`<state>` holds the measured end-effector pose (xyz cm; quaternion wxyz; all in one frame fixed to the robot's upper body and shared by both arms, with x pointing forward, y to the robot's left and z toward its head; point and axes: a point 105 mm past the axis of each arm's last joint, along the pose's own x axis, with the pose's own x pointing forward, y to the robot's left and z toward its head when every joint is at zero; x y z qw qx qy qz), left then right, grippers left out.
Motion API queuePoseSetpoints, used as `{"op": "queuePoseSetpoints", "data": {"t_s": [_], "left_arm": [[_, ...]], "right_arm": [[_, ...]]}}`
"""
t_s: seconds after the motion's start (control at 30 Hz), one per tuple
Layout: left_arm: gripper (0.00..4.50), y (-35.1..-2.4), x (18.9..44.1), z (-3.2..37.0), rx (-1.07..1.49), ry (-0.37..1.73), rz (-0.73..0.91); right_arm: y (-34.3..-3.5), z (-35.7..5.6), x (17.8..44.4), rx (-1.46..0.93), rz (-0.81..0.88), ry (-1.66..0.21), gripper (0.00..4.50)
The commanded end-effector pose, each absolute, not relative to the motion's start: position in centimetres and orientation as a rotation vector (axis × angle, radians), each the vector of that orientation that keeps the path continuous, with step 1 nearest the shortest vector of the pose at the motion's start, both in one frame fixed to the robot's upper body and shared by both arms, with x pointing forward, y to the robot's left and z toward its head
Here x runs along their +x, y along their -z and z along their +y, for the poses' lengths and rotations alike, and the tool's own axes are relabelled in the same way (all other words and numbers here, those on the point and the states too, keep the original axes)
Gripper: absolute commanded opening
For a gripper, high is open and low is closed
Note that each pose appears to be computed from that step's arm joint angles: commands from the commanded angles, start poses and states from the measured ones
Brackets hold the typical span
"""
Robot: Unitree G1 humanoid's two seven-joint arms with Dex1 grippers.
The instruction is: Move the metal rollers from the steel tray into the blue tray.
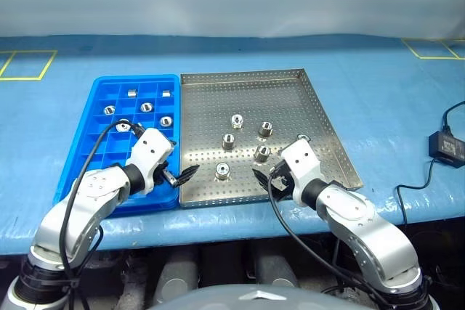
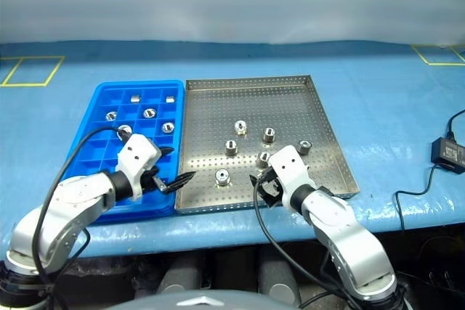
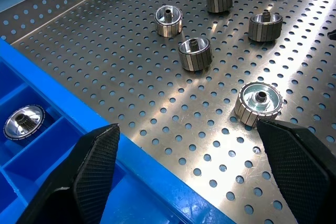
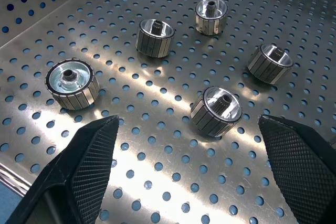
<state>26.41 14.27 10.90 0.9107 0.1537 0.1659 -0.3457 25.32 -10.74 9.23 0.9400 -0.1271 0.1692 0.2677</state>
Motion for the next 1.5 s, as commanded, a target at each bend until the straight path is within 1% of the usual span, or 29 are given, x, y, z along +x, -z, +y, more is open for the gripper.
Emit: {"op": "queuePoseSetpoints", "data": {"t_s": [0.03,0.6,0.93,1.0,1.1,1.37,1.5], "left_arm": [[4.50,-11.5,26.3,14.0,0.323,0.719,0.307],[4.50,-11.7,26.6,13.9,0.326,0.717,0.298],[4.50,-12.2,27.1,13.2,0.327,0.767,0.288],[4.50,-12.5,27.8,12.8,0.328,0.775,0.281],[4.50,-12.4,29.6,12.1,0.320,0.758,0.312],[4.50,-11.5,33.7,8.1,0.339,0.804,0.398],[4.50,-10.7,35.2,6.8,0.322,0.812,0.434]], "right_arm": [[-10.6,-10.7,25.3,-0.270,0.290,-0.546,4.48],[-10.8,-10.6,25.7,-0.270,0.280,-0.547,4.48],[-10.7,-10.7,25.5,-0.254,0.280,-0.526,4.48],[-10.7,-10.7,25.4,-0.251,0.279,-0.522,4.48],[-10.7,-10.7,25.4,-0.247,0.278,-0.517,4.48],[-10.8,-10.5,25.6,-0.236,0.265,-0.511,4.48],[-10.8,-10.6,25.5,-0.228,0.261,-0.496,4.48]]}}
